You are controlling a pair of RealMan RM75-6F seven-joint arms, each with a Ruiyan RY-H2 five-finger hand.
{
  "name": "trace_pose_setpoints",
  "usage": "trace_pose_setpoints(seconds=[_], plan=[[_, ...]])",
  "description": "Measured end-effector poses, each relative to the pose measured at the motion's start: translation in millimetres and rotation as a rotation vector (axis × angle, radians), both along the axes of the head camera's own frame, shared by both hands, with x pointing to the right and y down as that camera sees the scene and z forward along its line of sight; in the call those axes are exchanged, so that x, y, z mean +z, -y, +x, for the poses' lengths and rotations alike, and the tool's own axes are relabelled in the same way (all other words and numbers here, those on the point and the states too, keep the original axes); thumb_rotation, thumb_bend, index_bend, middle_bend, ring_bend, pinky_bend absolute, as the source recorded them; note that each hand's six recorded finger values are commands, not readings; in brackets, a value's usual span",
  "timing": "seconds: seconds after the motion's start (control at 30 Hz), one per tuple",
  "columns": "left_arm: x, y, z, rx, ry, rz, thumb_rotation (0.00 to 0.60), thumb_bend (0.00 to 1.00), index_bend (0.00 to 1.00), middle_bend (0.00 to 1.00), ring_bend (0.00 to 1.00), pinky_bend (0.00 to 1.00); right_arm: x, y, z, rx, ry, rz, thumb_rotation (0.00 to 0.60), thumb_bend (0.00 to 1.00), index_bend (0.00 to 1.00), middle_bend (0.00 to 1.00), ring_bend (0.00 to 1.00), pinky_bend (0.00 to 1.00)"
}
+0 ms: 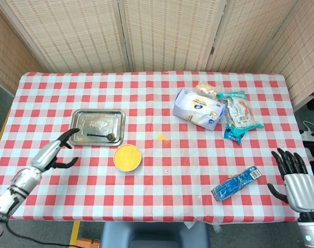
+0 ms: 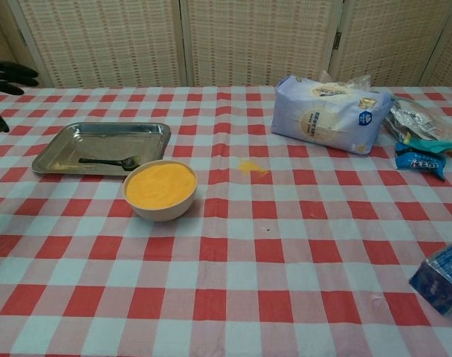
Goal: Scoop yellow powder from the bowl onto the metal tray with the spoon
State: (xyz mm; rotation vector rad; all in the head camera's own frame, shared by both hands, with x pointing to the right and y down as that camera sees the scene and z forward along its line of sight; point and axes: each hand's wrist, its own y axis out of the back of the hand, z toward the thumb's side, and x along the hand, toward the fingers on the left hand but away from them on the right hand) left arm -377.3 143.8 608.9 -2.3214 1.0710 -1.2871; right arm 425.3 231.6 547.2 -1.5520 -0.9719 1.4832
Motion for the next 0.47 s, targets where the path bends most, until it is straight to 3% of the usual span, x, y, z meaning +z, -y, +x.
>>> trace_pose_setpoints(seconds=[0.23, 0.33, 0.47], plan=[[-30.5, -74.9, -37.2, 0.047, 0.258, 0.224, 0.6, 0.34, 0.0, 0.0, 0.0, 0.2, -9.7, -0.7, 11.9, 0.035, -0.098, 0.055, 0.6, 0.19, 0.0, 0.0, 0.0, 0.0], [-41.2, -104.0, -48.4, 0.065, 0.352, 0.292, 0.6, 0.34, 0.0, 0.0, 0.0, 0.2, -7.6, -1.4, 11.4, 0.041, -0.103, 0.038, 0.6, 0.19, 0.0, 0.0, 0.0, 0.0], [-54.8, -125.5, -67.8, 0.005, 0.455, 0.348, 0.6, 0.34, 0.0, 0.0, 0.0, 0.2, -5.5, -4.3, 7.5, 0.032, -0.092, 0.01, 0.6, 0.18, 0.0, 0.0, 0.0, 0.0]])
